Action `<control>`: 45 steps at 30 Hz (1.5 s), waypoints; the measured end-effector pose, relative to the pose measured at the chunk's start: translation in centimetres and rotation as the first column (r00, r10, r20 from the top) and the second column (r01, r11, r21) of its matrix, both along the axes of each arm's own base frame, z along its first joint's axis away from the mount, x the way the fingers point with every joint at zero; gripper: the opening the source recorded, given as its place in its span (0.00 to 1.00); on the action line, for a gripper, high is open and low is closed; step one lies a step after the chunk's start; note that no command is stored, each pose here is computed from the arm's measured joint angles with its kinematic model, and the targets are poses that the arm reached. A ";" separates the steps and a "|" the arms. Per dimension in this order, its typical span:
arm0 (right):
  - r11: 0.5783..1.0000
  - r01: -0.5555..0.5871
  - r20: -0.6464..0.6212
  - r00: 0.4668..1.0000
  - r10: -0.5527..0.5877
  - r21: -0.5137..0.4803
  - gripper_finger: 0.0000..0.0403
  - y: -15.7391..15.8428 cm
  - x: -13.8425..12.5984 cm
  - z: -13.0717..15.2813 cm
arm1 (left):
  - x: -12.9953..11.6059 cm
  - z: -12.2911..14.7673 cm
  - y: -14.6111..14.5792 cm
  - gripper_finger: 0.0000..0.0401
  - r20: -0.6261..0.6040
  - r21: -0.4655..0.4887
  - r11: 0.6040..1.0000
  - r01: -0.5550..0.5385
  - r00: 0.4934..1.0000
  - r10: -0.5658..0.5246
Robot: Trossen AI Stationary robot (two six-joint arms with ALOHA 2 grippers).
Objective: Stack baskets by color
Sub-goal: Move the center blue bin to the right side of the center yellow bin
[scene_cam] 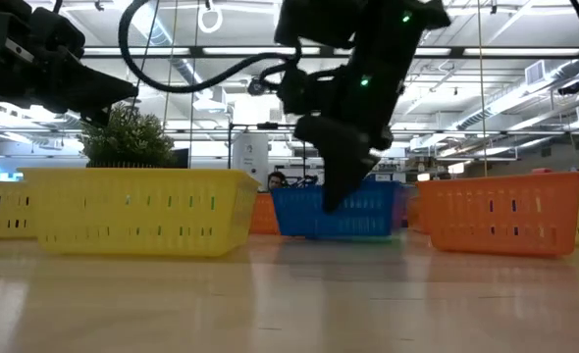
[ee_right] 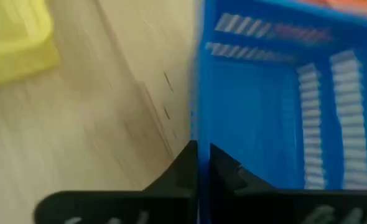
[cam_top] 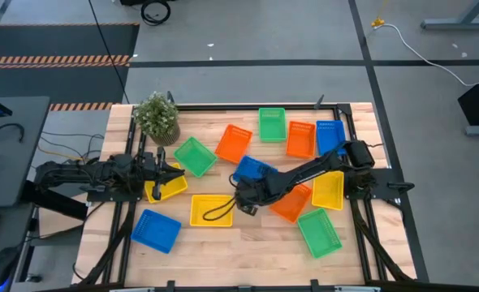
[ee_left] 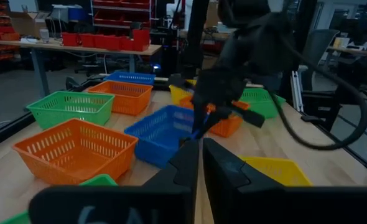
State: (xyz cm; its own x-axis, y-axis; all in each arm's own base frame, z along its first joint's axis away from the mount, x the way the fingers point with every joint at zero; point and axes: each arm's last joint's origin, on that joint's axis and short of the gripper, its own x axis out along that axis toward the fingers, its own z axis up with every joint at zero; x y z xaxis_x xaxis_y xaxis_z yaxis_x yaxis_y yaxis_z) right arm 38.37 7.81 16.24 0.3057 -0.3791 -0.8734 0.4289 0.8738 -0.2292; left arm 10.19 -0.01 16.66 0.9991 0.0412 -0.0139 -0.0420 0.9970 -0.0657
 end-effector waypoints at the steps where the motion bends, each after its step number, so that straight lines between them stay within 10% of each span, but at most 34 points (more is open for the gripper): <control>1: 0.999 -0.011 -0.013 1.000 0.011 -0.031 0.03 0.4 -0.4 0.4 | 0.0 0.0 0.0 0.07 0.003 0.000 1.000 0.000 1.000 0.000; 11: 0.924 -0.314 0.046 0.943 0.331 -0.218 0.02 6.5 -4.1 6.3 | 0.0 0.0 0.0 0.10 0.001 0.000 1.000 0.000 1.000 0.000; 21: 0.783 -0.616 0.246 0.774 0.583 0.083 0.01 15.4 -6.6 6.4 | 0.0 0.0 0.0 0.08 0.001 0.000 1.000 0.000 1.000 0.000; 45: 0.888 -0.461 -0.025 0.887 0.461 0.012 0.01 12.2 -4.5 -0.4 | 0.0 0.0 0.0 0.09 -0.001 0.000 1.000 0.000 1.000 0.000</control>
